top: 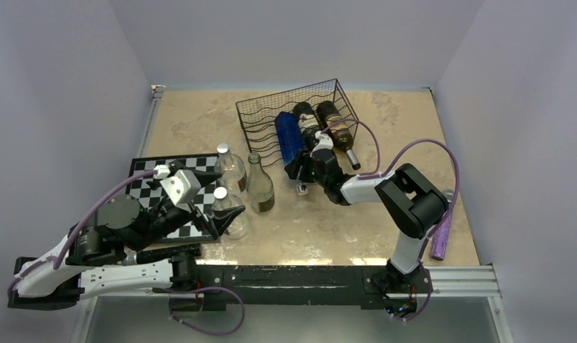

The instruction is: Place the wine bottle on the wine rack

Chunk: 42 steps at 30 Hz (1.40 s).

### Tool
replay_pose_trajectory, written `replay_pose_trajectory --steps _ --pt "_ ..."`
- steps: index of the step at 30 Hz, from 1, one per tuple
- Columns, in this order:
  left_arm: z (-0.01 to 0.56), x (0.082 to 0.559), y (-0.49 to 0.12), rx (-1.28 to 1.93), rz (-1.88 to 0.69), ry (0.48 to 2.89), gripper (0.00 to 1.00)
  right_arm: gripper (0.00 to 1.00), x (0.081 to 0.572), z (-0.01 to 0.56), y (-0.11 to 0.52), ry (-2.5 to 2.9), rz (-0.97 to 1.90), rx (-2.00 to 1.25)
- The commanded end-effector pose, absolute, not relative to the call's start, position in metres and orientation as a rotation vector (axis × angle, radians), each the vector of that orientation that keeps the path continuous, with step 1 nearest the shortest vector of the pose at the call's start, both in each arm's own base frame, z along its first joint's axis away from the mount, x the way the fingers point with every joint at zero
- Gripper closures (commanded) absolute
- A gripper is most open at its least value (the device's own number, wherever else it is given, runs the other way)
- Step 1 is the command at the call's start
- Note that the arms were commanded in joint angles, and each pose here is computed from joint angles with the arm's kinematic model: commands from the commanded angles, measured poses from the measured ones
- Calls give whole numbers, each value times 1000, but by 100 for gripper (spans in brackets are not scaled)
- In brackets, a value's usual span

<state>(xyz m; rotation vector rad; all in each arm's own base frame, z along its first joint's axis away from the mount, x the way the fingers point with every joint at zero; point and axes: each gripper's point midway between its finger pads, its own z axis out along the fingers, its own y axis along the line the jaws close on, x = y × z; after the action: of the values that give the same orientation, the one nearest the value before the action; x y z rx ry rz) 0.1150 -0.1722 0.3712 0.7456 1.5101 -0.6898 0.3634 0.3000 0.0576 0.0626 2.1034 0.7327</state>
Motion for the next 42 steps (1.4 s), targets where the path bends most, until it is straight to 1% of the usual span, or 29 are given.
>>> replay_pose_trajectory --steps 1,6,13,24,29,30,31,33,34,36,42 --pt "397 117 -165 665 -722 1476 1 100 419 189 323 1677 933 78" --pt "396 117 -170 684 -715 1499 1 100 425 188 334 1718 924 -15" --pt "398 123 -177 719 -659 1513 1 100 429 184 349 1754 963 -56" --pt "394 126 -181 737 -628 1522 1 100 442 160 335 1846 902 147" --pt "394 125 -176 723 -636 1520 1 97 444 159 322 1856 854 242" --pt "394 125 -176 721 -638 1520 1 93 444 160 323 1858 856 243" --pt "394 124 -176 720 -642 1520 1 82 442 160 325 1861 866 226" --pt "394 124 -175 719 -644 1522 1 54 441 162 325 1867 861 204" --pt "394 123 -174 718 -645 1524 1 43 440 163 325 1864 863 199" --pt "393 123 -172 716 -646 1527 1 33 435 167 324 1849 873 180" --pt "391 120 -167 718 -662 1521 1 12 412 191 315 1835 884 102"
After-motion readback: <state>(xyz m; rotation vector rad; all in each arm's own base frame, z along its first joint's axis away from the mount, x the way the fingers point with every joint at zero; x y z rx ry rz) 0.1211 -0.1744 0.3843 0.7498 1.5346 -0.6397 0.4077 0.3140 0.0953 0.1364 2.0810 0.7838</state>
